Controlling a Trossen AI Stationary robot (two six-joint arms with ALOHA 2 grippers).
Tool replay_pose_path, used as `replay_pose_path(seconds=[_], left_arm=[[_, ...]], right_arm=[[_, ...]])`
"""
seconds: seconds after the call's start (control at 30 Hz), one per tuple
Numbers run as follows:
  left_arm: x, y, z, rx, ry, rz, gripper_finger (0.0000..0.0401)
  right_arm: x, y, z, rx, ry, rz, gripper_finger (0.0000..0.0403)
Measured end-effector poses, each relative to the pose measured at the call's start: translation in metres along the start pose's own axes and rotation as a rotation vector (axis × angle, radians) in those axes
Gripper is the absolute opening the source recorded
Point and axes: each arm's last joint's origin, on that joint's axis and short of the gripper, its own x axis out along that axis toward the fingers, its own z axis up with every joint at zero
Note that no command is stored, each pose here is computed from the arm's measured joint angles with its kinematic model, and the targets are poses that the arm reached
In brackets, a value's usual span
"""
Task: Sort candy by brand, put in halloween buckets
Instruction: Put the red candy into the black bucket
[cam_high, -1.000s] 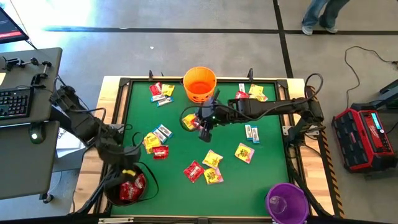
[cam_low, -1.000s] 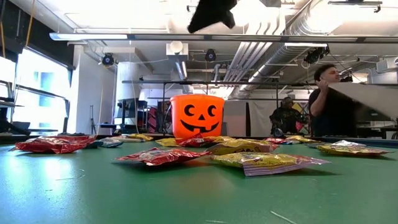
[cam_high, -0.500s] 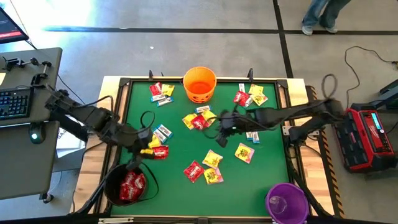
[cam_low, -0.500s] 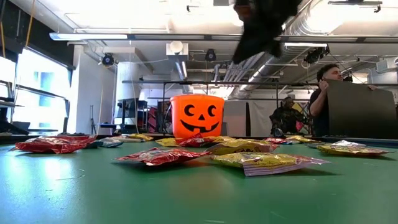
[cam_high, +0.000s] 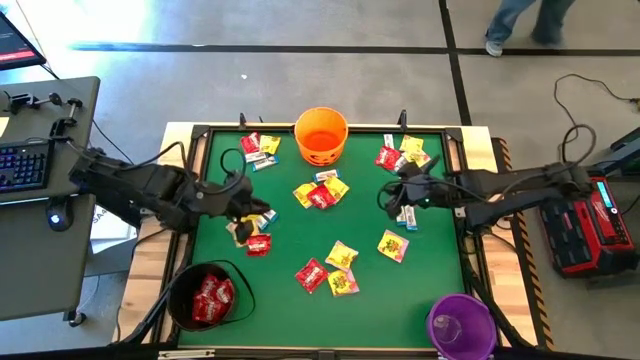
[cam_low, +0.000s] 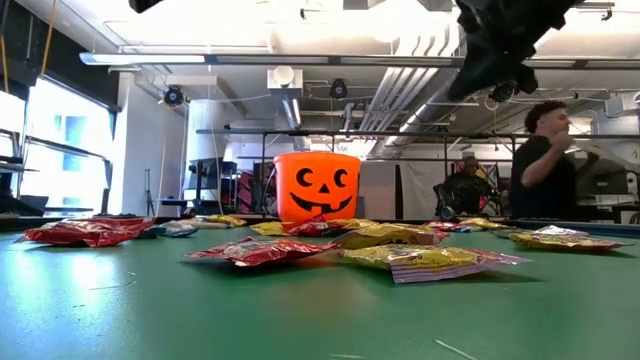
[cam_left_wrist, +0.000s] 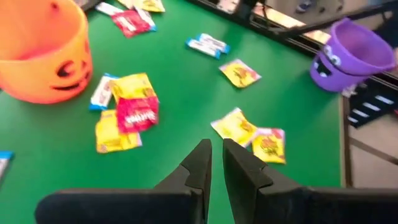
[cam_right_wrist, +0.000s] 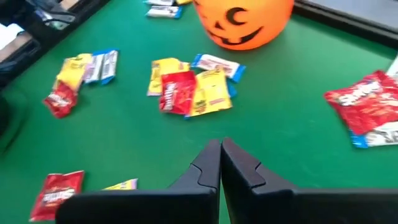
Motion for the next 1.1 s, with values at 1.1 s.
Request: replay_pose_path(seconds=[1.1], left_arm=[[0.068,0.013,-0.004,0.056,0.086,0.065,0.003]], right_arm=[[0.026,-0.061,0.018,0.214,-0.04,-0.287,0.0129]])
